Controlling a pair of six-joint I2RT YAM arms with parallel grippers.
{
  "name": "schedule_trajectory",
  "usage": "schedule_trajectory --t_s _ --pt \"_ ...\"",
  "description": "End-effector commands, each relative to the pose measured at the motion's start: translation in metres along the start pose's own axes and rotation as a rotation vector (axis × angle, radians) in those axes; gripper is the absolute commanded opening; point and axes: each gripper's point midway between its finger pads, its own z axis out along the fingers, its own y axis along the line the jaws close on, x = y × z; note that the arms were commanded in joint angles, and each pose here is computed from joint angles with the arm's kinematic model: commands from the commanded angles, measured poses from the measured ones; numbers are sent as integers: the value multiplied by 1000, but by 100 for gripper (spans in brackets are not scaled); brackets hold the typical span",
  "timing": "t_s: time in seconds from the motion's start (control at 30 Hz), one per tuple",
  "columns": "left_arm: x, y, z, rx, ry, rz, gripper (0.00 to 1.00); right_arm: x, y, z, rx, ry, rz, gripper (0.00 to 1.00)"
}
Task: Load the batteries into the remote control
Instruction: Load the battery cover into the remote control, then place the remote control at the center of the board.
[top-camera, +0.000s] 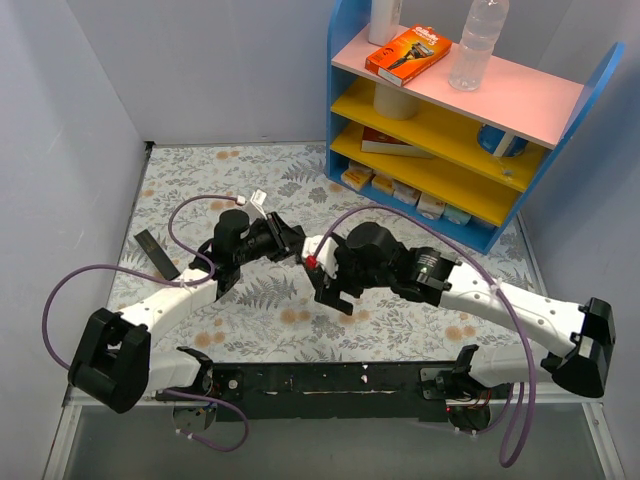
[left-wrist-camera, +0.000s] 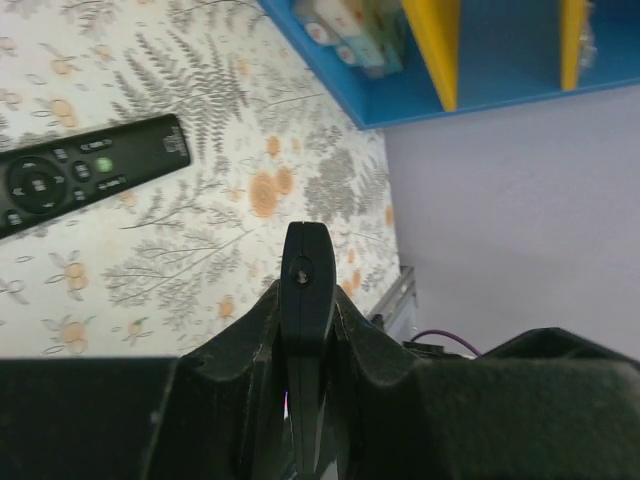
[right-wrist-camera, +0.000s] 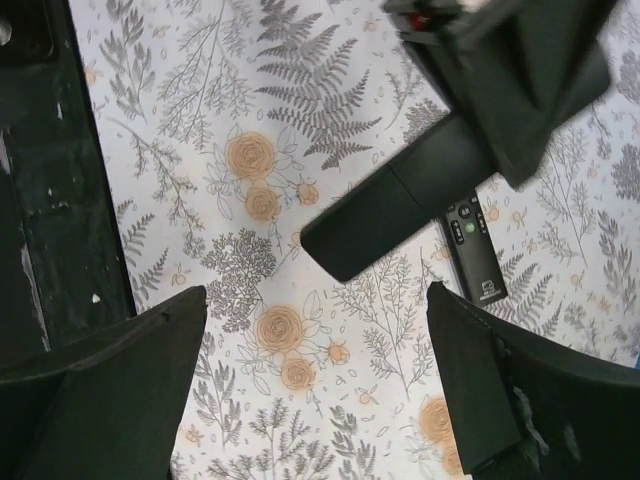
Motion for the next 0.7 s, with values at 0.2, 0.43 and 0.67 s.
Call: schedule_trajectory --t_s 0.2,0.43,0.67 --pt "11 67 12 -248 101 86 0 27 -74 -45 347 -106 503 97" --pt "17 99 10 -365 84 25 0 63 -87 -51 437 -56 662 97" --pt "34 131 -1 -434 31 -86 1 77 -83 -45 429 -34 750 96"
